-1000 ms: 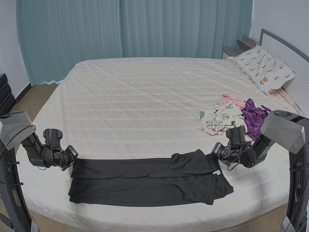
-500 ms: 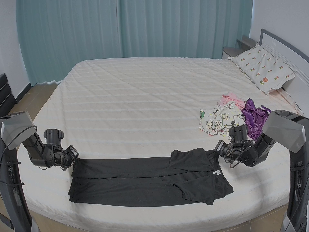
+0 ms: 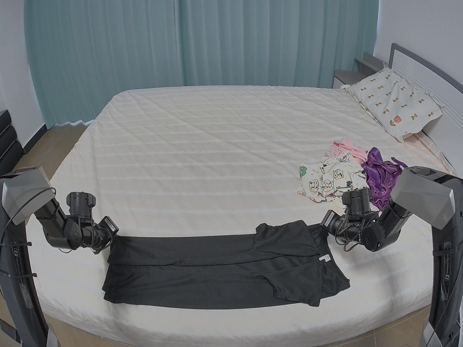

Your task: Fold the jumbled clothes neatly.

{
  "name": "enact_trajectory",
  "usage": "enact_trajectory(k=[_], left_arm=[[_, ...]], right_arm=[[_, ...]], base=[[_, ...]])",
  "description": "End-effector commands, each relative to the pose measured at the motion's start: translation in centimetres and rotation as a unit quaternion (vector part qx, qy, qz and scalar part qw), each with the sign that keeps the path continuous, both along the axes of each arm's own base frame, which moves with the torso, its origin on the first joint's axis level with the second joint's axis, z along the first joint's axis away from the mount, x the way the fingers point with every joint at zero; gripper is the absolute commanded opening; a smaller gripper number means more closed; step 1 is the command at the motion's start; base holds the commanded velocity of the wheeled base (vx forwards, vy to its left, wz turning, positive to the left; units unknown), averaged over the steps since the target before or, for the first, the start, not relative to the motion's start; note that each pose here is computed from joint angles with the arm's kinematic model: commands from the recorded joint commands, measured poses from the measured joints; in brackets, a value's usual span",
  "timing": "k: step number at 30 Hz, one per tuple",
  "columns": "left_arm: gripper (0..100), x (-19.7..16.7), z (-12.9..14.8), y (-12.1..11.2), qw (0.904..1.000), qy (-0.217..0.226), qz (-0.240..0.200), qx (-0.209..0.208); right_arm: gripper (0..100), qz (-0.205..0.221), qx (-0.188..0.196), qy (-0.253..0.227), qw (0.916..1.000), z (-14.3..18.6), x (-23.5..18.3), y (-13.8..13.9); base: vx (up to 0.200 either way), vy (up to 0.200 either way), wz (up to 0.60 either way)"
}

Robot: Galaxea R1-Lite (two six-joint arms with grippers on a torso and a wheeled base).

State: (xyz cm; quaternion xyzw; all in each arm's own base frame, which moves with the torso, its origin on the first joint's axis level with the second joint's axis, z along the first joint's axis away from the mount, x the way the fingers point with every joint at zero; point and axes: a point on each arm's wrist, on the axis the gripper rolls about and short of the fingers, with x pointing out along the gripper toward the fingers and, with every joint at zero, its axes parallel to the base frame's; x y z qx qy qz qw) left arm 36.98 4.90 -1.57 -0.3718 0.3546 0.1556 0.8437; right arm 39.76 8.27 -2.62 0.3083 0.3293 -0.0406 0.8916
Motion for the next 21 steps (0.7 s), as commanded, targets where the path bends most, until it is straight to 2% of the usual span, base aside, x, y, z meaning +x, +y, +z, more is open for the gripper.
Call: enact_trajectory(k=[1, 3, 4, 6, 7, 15, 17, 21], left_arm=[[0, 0.1, -0.1, 0.0, 1.0000, 0.000, 0.001, 0.000], [0, 0.1, -0.1, 0.0, 1.0000, 0.000, -0.001, 0.001], [100, 0.1, -0.1, 0.0, 1.0000, 0.000, -0.001, 0.001], [100, 0.3, -0.3, 0.0, 1.0000, 0.000, 0.000, 0.002], [100, 0.3, -0.3, 0.0, 1.0000, 0.001, 0.000, 0.002], [100, 0.0, -0.2, 0.1, 1.0000, 0.003, 0.002, 0.000], [100, -0.5, -0.1, 0.4, 1.0000, 0.007, 0.003, -0.004], [100, -1.8, 0.8, 0.7, 0.9995, 0.003, -0.013, -0.030]], right_arm=[[0, 0.003, -0.004, 0.004, 1.0000, -0.4, -0.1, 0.1], [0, 0.005, -0.004, 0.006, 1.0000, -0.4, -0.2, 0.2], [0, 0.005, -0.004, 0.006, 1.0000, -0.4, -0.2, 0.2], [0, 0.009, -0.007, 0.007, 0.9999, -0.5, -0.3, 0.3], [100, 0.012, -0.010, 0.009, 0.9998, -0.5, -0.4, 0.4], [100, 0.001, -0.011, -0.010, 0.9999, 1.7, -1.2, 0.3], [100, 0.000, -0.008, -0.017, 0.9998, 3.9, -2.9, -0.1], [100, 0.007, -0.009, 0.000, 0.9999, 5.1, -6.3, -0.2]], base=[[0.000, 0.000, 0.00], [0.000, 0.000, 0.00], [0.000, 0.000, 0.00], [0.000, 0.000, 0.00], [0.000, 0.000, 0.00], [0.000, 0.000, 0.00], [0.000, 0.000, 0.00], [0.000, 0.000, 0.00]])
